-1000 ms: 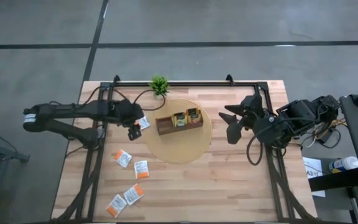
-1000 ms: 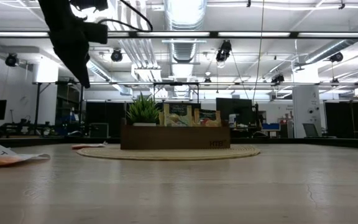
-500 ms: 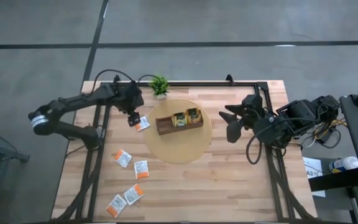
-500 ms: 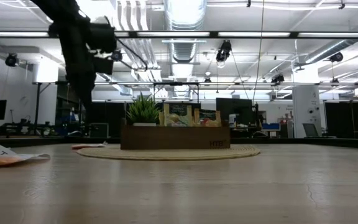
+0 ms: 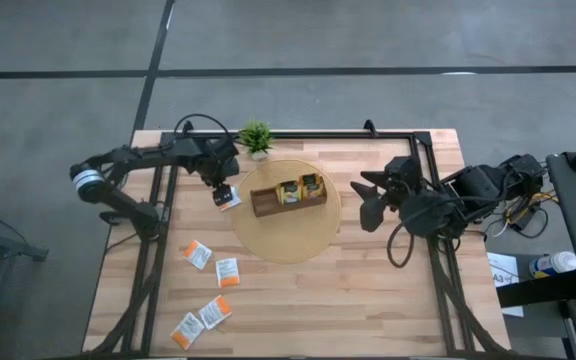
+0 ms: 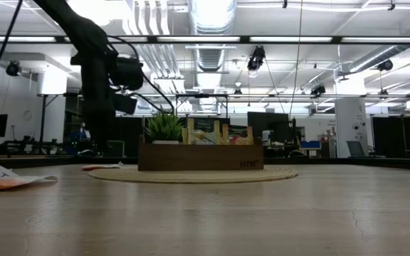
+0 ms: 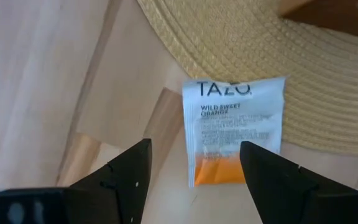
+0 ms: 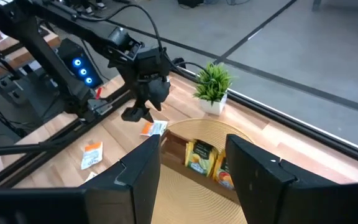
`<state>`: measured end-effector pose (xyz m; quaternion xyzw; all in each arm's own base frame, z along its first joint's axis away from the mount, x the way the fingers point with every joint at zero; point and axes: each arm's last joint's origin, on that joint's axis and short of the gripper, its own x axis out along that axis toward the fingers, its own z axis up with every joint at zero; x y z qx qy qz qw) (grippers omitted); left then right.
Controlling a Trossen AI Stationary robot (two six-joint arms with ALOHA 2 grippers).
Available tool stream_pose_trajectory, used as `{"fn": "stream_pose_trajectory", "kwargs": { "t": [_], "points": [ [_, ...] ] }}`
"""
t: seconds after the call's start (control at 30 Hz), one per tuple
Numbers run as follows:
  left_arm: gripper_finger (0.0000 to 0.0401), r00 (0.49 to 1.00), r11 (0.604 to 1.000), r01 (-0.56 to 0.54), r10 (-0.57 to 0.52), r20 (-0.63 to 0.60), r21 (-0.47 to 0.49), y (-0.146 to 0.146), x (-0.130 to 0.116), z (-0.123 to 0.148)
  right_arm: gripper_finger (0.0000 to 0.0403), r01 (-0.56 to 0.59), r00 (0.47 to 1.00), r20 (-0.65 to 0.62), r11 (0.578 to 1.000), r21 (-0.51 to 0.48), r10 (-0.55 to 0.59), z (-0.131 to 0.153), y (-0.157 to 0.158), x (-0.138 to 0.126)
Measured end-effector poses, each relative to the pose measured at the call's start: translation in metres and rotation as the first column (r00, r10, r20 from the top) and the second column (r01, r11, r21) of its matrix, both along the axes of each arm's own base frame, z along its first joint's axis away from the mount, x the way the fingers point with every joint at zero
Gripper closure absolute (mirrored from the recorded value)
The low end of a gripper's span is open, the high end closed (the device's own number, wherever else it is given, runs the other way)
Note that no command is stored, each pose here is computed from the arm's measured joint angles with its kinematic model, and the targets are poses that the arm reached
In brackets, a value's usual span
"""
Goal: Pick & Place Tea
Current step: Put the white tea bag into the left section of the wooden organizer
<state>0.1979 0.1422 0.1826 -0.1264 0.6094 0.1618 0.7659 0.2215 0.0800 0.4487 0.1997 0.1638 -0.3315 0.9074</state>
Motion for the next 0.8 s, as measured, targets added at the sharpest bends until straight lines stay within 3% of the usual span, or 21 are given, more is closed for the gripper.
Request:
{"fn": "stream_pose_trajectory", "kwargs": {
  "t": [0.57,0.67,0.8],
  "points": [
    [0.0167,0.998,0.998,0.032,-0.035,-0.058,-0.05,0.009,0.015,-0.034,0.0225,0.003,1.0,0.001,1.0,0.0,-0.003,-0.001,0.0,0.0],
    [0.0189,0.997,0.998,0.033,-0.037,-0.07,-0.05,0.009,0.016,-0.037,0.0225,0.014,1.0,0.007,1.0,-0.009,-0.014,0.0,-0.001,-0.001],
    [0.0255,0.997,0.999,0.031,-0.034,-0.076,-0.041,0.009,0.016,-0.037,0.0225,0.019,1.0,0.013,1.0,-0.011,-0.019,0.001,-0.002,-0.002]
  ]
}}
